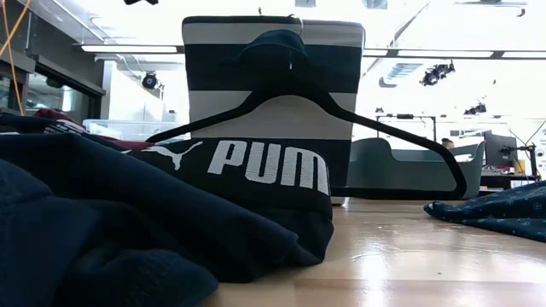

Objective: Pick & Place Cloths
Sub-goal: Put the blue shirt into the blue bin

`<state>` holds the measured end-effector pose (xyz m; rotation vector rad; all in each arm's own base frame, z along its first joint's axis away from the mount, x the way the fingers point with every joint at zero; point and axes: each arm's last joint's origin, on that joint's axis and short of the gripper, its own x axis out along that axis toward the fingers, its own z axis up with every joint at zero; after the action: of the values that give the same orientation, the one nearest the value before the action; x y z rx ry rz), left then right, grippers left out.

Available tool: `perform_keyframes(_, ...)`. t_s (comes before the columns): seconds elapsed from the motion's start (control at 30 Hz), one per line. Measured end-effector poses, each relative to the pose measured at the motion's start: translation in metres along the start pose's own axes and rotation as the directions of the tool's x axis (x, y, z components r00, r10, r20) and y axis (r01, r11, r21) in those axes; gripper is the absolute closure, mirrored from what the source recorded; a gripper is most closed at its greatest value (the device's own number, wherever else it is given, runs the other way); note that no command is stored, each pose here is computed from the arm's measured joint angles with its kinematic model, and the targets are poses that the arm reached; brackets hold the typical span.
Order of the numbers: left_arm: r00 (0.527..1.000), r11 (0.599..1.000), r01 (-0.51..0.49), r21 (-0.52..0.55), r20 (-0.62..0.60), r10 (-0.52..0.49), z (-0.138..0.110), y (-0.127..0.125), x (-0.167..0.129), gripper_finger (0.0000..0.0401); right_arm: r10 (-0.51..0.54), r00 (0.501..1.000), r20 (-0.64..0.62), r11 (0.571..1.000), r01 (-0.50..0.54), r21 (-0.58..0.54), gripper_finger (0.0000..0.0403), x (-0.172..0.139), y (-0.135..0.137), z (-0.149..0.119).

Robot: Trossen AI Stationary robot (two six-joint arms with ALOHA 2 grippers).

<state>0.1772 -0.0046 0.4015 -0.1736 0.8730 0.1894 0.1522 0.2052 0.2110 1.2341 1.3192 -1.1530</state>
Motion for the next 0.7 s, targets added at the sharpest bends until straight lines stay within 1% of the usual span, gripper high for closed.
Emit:
perform_keyframes(0.07, 1.000, 1.000, 0.000, 0.000, 0.000, 0.000, 0.000, 0.000, 0.000, 0.0396, -0.009, 1.000, 0.010, 1.000, 0.009, 0.015, 0.0008, 0.007, 0.004, -0.002)
perform_keyframes(0.2, 1.000, 1.000, 0.000, 0.000, 0.000, 0.000, 0.000, 0.000, 0.000, 0.0396, 0.008, 0.999, 0.045, 1.000, -0.010, 0.030, 0.0014, 0.021, 0.013, -0.005)
perform_keyframes(0.33, 1.000, 1.000, 0.000, 0.000, 0.000, 0.000, 0.000, 0.000, 0.000, 0.0396, 0.032, 0.998, 0.057, 0.998, -0.035, 0.047, 0.0009, 0.033, 0.024, -0.007)
perform_keyframes(0.4, 1.000, 1.000, 0.000, 0.001, 0.000, 0.000, 0.000, 0.000, 0.000, 0.0396, 0.038, 0.996, 0.075, 0.998, -0.042, 0.054, 0.0005, 0.038, 0.028, -0.007)
perform_keyframes(0.6, 1.000, 1.000, 0.000, 0.000, 0.000, 0.000, 0.000, 0.000, 0.000, 0.0396, 0.004, 0.993, 0.117, 0.997, -0.013, 0.074, 0.0003, 0.054, 0.037, -0.004)
perform_keyframes(0.7, 1.000, 1.000, 0.000, 0.000, 0.000, 0.000, 0.000, 0.000, 0.000, 0.0396, 0.022, 0.995, 0.101, 0.997, -0.029, 0.070, 0.0003, 0.062, 0.040, 0.000)
